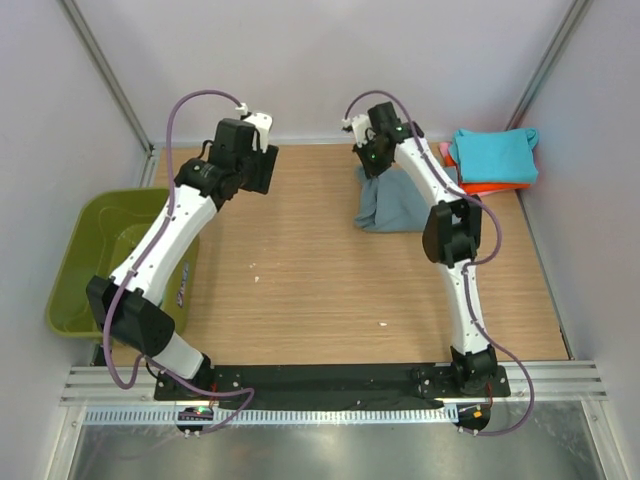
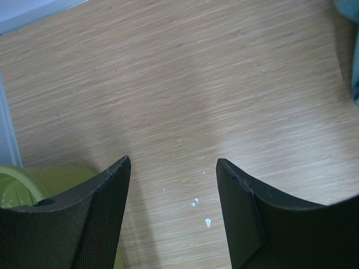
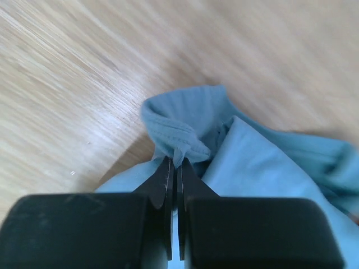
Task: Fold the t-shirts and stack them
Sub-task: Flatten the tshirt out
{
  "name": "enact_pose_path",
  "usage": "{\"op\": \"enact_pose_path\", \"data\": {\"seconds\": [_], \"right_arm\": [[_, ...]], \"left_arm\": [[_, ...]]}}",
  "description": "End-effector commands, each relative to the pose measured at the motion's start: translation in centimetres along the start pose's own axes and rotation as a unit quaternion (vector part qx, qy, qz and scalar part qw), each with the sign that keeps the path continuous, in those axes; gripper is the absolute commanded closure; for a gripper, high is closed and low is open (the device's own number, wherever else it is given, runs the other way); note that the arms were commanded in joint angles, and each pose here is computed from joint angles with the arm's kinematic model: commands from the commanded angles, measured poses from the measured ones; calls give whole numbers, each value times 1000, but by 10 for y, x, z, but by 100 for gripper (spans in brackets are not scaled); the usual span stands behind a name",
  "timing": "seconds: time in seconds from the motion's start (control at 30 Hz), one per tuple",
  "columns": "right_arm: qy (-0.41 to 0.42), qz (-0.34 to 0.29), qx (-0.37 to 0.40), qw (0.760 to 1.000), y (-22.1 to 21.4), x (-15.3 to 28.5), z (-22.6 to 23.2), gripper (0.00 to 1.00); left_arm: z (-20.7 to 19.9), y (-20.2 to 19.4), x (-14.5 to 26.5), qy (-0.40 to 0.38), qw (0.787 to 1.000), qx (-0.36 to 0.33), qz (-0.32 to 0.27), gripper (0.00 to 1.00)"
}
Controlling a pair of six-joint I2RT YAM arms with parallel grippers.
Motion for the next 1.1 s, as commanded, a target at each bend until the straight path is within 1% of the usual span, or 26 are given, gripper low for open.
{"op": "enact_pose_path", "data": {"seconds": [0.0,0.03,0.07,0.17,0.2,0.27,0.3,0.4,0.43,0.5,0.53,0.57,0.6,0.63,0.67,0.7,0.73,0.77,0.8,0.87,0.9,0.93,0.97,1.0,1.03,1.07], "right_arm": [[-144,-214,25,966,74,181,-19,99],[-158,-244,25,956,79,202,-18,99],[-174,-281,22,944,83,240,-12,99],[-188,-336,17,923,86,291,-1,99],[-199,-366,15,909,84,325,7,99],[-208,-401,11,892,83,356,14,99],[-215,-430,4,877,80,384,22,99],[-235,-480,-1,845,72,432,35,99],[-238,-482,-2,843,69,438,38,99],[-240,-470,1,850,60,439,42,99],[-233,-444,-3,865,50,427,46,99],[-228,-434,-4,871,43,422,49,99],[-205,-400,-11,893,33,394,52,99],[-196,-398,-10,896,24,394,60,99],[-177,-388,-13,904,18,382,64,99],[-156,-360,-28,919,8,356,68,99],[-137,-353,-50,924,3,347,73,99],[-109,-353,-50,928,-2,343,81,99],[-82,-334,-61,937,-10,326,87,99],[-47,-319,-101,941,-18,312,96,99],[-17,-287,-106,952,-30,295,103,99],[-9,-264,-110,958,-38,285,107,99],[-25,-218,-126,967,-56,268,110,99],[-30,-195,-135,971,-67,261,113,99],[-37,-170,-135,975,-87,254,120,99],[-37,-170,-132,976,-87,254,120,99]], "left_arm": [[10,17,6,20,999,9,-38,36],[15,15,4,31,999,11,-34,36],[19,15,3,39,999,11,-32,36],[29,13,-1,48,998,22,-32,35],[31,14,0,49,998,25,-35,35],[33,19,7,48,997,34,-51,35],[33,20,11,47,997,38,-56,35],[33,23,24,37,995,54,-77,34],[32,22,26,32,995,56,-80,34],[33,18,28,32,994,63,-80,34],[34,17,29,33,994,63,-80,34],[34,15,30,32,994,64,-78,34],[34,12,31,29,995,64,-76,34],[34,11,31,28,995,64,-74,34],[34,11,33,26,995,64,-75,34],[33,10,35,22,995,67,-71,34],[33,10,37,19,995,69,-70,34],[32,10,39,15,995,70,-69,34],[33,10,44,9,995,70,-72,34],[31,8,47,-11,995,68,-70,34],[31,5,48,-21,996,66,-60,34],[28,3,48,-43,996,64,-51,34],[26,0,47,-59,995,65,-42,34],[24,-4,44,-72,995,64,-30,34],[17,-12,39,-112,992,64,-2,34],[14,-15,35,-126,990,63,9,34]]}}
Point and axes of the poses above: each gripper's point midway between its finger pads, its own x axis back along the fingers, its own z axis along the line the jaws close on, y = z × x, the point moved 10 cm from there along x, back along the fingers, and after that the axes turned 12 degrees about x, right-handed, at the moved point
